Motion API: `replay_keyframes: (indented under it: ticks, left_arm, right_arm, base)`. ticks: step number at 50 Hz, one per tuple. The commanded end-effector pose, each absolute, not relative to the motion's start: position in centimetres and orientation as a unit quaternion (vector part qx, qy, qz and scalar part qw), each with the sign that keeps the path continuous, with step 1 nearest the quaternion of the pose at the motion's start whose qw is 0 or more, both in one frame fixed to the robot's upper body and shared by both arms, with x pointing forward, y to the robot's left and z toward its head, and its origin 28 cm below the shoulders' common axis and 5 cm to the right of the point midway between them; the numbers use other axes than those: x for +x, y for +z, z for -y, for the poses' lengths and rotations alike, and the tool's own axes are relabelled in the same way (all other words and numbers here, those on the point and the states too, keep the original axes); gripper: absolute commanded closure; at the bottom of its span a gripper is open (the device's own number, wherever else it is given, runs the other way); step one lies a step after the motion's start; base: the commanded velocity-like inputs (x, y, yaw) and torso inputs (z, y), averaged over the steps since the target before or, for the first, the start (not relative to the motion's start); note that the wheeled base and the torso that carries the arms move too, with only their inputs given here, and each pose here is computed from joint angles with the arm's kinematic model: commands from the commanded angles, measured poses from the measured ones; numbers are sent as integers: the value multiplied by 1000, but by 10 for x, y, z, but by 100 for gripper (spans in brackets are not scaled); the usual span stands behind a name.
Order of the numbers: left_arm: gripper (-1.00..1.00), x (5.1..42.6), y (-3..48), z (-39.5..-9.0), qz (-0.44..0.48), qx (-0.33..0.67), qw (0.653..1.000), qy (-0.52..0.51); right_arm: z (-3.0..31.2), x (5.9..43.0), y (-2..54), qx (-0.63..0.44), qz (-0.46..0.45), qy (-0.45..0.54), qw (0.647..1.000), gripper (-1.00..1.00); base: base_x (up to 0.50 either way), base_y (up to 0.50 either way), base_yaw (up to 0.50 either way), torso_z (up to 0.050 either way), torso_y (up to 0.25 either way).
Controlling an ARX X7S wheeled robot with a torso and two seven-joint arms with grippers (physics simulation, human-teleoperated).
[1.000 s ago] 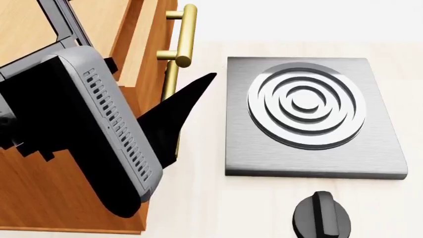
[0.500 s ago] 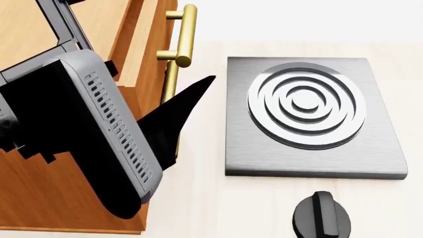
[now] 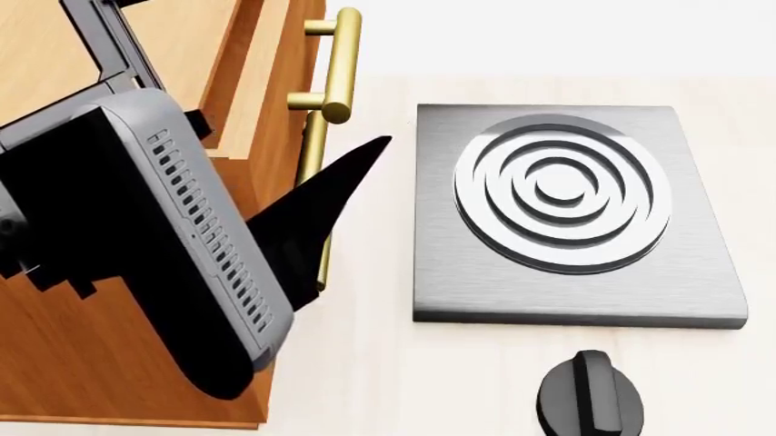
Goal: Pick the akita bowl on the wooden cabinet and place it on the plate.
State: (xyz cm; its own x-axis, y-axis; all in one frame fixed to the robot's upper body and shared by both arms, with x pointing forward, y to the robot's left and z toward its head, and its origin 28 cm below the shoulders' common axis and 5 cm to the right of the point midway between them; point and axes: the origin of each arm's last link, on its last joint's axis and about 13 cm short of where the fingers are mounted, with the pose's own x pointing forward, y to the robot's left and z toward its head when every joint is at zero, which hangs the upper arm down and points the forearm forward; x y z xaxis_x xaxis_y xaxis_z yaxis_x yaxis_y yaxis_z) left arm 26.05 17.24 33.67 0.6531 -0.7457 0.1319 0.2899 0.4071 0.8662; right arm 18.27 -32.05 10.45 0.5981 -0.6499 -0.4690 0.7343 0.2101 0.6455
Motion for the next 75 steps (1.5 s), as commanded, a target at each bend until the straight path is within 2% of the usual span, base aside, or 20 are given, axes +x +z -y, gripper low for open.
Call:
replay_keyframes:
  ticks: [1, 15, 20, 43, 75]
  left_arm:
    - [-100, 261, 337, -173, 261, 436, 798, -324]
    - [-100, 260, 338, -173, 262, 433, 799, -325]
    - [-100, 260, 337, -173, 261, 433, 799, -325]
    - [-100, 260, 337, -174, 263, 431, 800, -325]
    - [-100, 260, 333, -175, 262, 426, 803, -325]
  right_arm:
    - [322, 177, 116, 437, -32, -443, 782, -100]
    - [318, 173, 145, 440, 6, -420, 794, -100]
    - [311, 175, 169, 418, 31, -400, 815, -100]
    - [280, 170, 243, 375, 114, -311, 866, -100]
    - [235, 151, 315, 321, 195, -195, 906, -100]
  base:
    - [0, 0, 0, 0, 0]
    - [0, 0, 0, 0, 0]
    - [0, 0, 0, 0, 0]
    - [0, 0, 0, 0, 0]
    - [0, 0, 0, 0, 0]
